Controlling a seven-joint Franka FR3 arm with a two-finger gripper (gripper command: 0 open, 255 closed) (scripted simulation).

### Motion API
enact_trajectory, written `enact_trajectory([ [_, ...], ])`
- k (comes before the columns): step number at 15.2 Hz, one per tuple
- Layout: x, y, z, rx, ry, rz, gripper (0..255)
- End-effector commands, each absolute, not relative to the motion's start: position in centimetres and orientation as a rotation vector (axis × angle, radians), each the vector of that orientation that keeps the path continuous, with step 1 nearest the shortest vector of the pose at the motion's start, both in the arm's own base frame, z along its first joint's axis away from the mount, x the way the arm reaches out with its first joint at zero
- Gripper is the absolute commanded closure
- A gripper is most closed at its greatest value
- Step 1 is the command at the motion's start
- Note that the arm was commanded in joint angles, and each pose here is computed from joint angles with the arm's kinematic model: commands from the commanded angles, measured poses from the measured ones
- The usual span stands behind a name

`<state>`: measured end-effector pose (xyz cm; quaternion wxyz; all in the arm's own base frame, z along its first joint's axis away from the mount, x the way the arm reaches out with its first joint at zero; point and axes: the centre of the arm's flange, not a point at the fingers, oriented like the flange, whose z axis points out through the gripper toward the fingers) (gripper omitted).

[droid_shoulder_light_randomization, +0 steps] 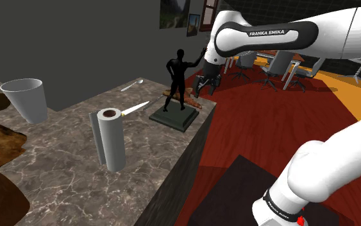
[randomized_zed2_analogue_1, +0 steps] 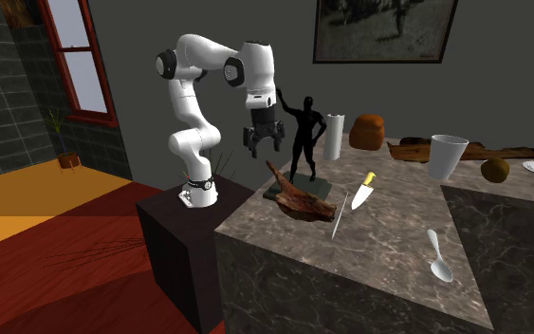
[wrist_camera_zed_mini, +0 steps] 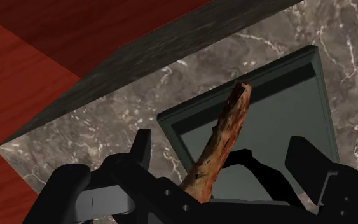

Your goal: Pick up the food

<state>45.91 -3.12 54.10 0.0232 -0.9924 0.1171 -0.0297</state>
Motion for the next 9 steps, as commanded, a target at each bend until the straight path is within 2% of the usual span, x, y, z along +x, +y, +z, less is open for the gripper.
enact_trajectory([
  [1,48.4,-3.8,53.0,-3.073,0.386,-0.092,0],
  [9,57.8,-6.6,50.0,-3.072,0.475,-0.096,0],
])
